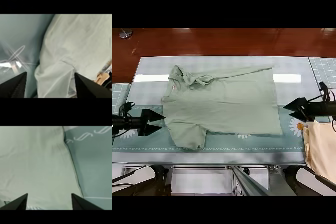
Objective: Fold the shirts.
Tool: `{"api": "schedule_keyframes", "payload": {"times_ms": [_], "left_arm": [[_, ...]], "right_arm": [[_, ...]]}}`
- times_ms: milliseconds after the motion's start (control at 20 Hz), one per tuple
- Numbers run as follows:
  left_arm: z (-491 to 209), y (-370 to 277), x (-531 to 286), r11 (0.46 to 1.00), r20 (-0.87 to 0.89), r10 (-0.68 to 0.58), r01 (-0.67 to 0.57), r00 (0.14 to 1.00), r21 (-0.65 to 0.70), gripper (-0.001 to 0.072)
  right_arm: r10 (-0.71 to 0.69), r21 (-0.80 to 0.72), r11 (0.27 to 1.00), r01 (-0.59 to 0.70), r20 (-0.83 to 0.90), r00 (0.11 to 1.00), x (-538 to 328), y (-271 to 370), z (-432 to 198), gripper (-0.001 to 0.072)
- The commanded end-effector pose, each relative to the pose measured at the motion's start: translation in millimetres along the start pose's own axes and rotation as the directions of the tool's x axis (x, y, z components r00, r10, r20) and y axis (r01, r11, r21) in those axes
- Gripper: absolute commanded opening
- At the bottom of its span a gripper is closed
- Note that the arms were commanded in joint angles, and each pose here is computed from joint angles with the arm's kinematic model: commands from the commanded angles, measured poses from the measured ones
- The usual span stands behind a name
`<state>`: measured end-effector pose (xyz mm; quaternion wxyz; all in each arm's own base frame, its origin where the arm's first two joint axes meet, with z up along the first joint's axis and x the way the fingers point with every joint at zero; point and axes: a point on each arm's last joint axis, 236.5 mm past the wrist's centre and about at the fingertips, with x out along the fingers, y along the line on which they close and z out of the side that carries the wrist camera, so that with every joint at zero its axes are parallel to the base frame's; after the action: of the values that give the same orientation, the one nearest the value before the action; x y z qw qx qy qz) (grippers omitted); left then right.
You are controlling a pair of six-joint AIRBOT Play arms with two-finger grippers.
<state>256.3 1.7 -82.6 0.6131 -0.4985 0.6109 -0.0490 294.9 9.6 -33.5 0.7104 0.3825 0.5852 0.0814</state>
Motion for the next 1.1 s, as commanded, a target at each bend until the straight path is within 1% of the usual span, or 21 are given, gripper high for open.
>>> {"api": "schedule_keyframes", "payload": {"times_ms": [0, 100, 200, 250, 300, 350, 450, 550, 650, 800, 850, 1050], "left_arm": [[-4.8, 3.7, 22.1, 1.000, 0.031, -0.010, 0.010, 0.999, -0.006, 0.0702], [2.3, -11.3, 31.8, 0.999, 0.061, -0.034, 0.032, 0.998, 0.030, 0.0701], [0.2, -20.2, 44.7, 0.998, 0.053, -0.020, 0.017, 0.998, 0.059, 0.0699], [-4.7, -23.9, 49.3, 0.997, 0.033, -0.014, 0.012, 0.999, 0.081, 0.0613], [-8.9, -27.9, 51.2, 0.993, 0.015, -0.016, 0.014, 1.000, 0.117, 0.0273], [-12.2, -33.3, 50.4, 0.984, -0.005, -0.023, 0.024, 1.000, 0.178, 0.0032], [-12.1, -41.5, 45.8, 0.978, -0.019, -0.037, 0.040, 0.999, 0.206, 0.0024], [-9.1, -45.7, 43.2, 0.975, -0.015, -0.041, 0.043, 0.999, 0.217, 0.0023], [-9.1, -45.6, 43.3, 0.975, -0.015, -0.041, 0.043, 0.999, 0.217, 0.0023], [-9.5, -45.8, 43.7, 0.975, -0.017, -0.040, 0.043, 0.999, 0.219, 0.0023], [-9.5, -45.8, 43.7, 0.975, -0.017, -0.040, 0.043, 0.999, 0.219, 0.0023], [-9.5, -45.8, 43.7, 0.975, -0.017, -0.040, 0.043, 0.999, 0.219, 0.0024]], "right_arm": [[0.014, 0.026, 1.000, -0.013, -0.010, 1.000, 14.9, -9.1, -24.3, 0.0623], [0.010, 0.031, 0.999, -0.010, -0.008, 1.000, 16.4, -11.1, -25.2, 0.0623], [0.010, 0.032, 0.999, -0.010, -0.007, 1.000, 16.2, -11.2, -24.7, 0.0623], [-0.001, 0.034, 0.999, 0.002, -0.007, 1.000, 15.0, -14.7, -24.5, 0.0623], [-0.022, 0.048, 0.999, 0.023, -0.009, 1.000, 13.2, -21.7, -25.3, 0.0623], [-0.054, 0.061, 0.997, 0.055, -0.020, 0.998, 11.4, -31.1, -28.0, 0.0623], [-0.146, 0.090, 0.984, 0.157, -0.115, 0.983, 10.3, -52.4, -51.4, 0.0623], [-0.203, 0.079, 0.972, 0.223, -0.202, 0.958, 18.7, -61.4, -76.4, 0.0623], [-0.222, 0.045, 0.969, 0.242, -0.259, 0.940, 29.2, -62.0, -93.5, 0.0623], [-0.207, 0.040, 0.972, 0.230, -0.312, 0.927, 48.3, -57.9, -100.3, 0.0623], [-0.188, 0.048, 0.976, 0.212, -0.303, 0.934, 56.5, -53.7, -95.7, 0.0623], [-0.106, 0.054, 0.992, 0.117, -0.185, 0.977, 75.1, -16.5, -50.3, 0.0623]]}}
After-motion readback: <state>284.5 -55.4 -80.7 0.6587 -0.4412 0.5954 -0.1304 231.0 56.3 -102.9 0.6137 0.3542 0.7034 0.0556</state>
